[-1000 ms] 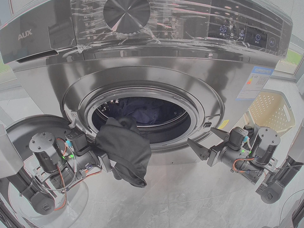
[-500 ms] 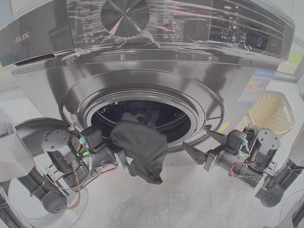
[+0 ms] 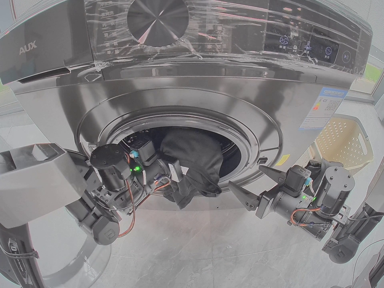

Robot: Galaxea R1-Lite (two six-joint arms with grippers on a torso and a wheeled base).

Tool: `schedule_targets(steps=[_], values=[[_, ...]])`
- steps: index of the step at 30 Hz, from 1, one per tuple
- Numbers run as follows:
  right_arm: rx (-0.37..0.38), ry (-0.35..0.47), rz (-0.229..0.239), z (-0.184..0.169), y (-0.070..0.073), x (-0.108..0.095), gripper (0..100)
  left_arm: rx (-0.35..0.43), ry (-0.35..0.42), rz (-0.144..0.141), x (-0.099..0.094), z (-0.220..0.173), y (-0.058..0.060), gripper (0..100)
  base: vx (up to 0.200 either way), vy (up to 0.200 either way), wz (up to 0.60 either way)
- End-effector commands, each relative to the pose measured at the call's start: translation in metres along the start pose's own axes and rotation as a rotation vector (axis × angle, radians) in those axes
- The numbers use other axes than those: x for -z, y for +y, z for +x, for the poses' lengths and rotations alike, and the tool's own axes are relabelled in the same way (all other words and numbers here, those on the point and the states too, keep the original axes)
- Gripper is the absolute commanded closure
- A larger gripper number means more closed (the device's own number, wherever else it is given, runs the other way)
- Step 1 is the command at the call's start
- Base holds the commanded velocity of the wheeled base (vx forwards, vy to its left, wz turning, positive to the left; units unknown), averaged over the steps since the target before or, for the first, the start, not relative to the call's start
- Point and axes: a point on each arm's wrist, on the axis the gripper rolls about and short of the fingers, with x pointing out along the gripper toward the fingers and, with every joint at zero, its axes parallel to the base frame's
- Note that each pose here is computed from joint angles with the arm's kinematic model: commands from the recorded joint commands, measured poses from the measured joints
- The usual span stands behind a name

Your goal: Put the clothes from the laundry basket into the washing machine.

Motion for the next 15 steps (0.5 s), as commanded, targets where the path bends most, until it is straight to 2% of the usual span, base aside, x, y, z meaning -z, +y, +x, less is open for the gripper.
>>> schedule_targets(steps=[1,8,12,15], values=[[-0.001,0.007,0.0,-0.001,0.0,0.001,0,-0.041,0.001,-0.005,0.024,0.026,0.013,100,0.0,0.0,0.0],[-0.007,0.011,0.0,0.0,0.002,0.003,0,-0.051,-0.015,-0.005,0.043,0.046,0.019,100,0.0,0.0,0.0],[-0.008,0.009,0.0,0.0,0.002,0.002,0,-0.071,-0.053,-0.001,0.039,0.063,0.027,100,0.0,0.0,0.0],[-0.007,0.011,0.0,0.001,0.002,0.003,0,-0.099,-0.031,-0.005,0.037,0.075,0.028,100,0.0,0.0,0.0]])
